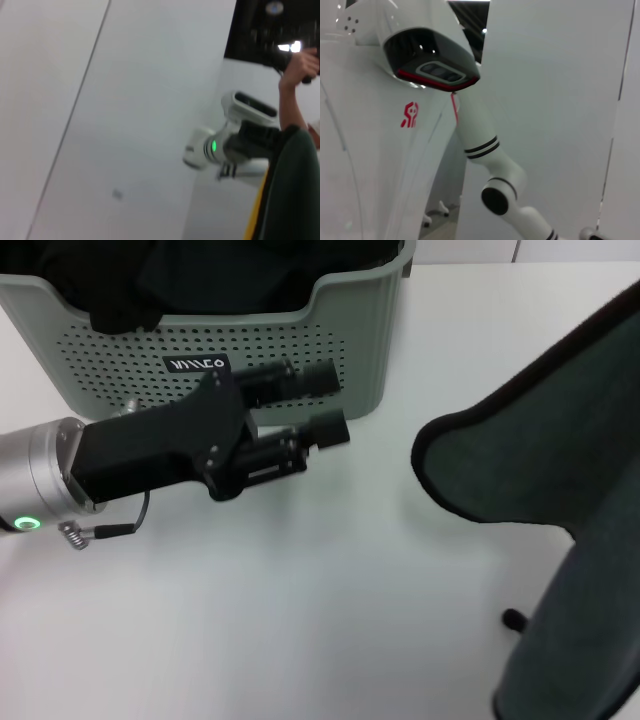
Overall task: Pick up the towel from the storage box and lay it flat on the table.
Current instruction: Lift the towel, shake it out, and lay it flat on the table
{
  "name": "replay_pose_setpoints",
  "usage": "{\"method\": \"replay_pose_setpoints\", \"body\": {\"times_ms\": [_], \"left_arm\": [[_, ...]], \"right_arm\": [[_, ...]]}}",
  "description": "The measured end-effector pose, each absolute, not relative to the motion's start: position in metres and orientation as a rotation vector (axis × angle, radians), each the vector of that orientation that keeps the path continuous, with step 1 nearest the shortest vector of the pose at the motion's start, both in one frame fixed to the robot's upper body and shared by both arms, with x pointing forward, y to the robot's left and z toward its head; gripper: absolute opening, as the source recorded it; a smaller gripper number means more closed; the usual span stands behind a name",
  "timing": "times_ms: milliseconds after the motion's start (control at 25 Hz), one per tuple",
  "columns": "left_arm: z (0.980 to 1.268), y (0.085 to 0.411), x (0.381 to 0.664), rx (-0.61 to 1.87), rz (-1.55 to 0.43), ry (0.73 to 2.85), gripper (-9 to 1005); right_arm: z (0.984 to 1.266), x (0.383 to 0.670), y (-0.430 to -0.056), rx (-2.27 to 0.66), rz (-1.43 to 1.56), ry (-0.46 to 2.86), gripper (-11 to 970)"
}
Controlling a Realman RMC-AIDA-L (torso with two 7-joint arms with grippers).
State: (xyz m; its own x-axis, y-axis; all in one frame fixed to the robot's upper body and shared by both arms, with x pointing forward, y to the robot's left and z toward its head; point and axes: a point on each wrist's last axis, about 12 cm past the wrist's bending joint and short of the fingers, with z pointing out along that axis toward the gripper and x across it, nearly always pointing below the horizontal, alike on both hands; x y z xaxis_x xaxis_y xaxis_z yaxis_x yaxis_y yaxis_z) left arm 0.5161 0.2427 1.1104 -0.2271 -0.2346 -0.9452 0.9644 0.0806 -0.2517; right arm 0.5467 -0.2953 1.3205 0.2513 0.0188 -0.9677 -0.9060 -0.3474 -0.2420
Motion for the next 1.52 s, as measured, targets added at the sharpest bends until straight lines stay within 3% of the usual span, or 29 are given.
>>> {"method": "replay_pose_setpoints", "body": {"times_ms": [400, 1000, 1200, 1520], "left_arm": [[1.123, 0.240, 0.537, 0.948, -1.454, 1.370, 545], [1.117, 0.217, 0.552, 0.976, -1.421, 1.490, 543], [1.111, 0.223, 0.559, 0.812, -1.337, 1.507, 543], [1.108, 0.235, 0.546, 0.804, -1.378, 1.500, 542]], "right_arm": [[1.355, 0.548, -0.275, -1.895, 1.193, 0.920, 102], [1.425, 0.569, -0.222, -2.252, 0.781, 0.935, 107], [1.432, 0.569, -0.203, -2.355, 0.706, 0.851, 109], [1.439, 0.562, -0.197, -2.398, 0.623, 0.745, 112]]}}
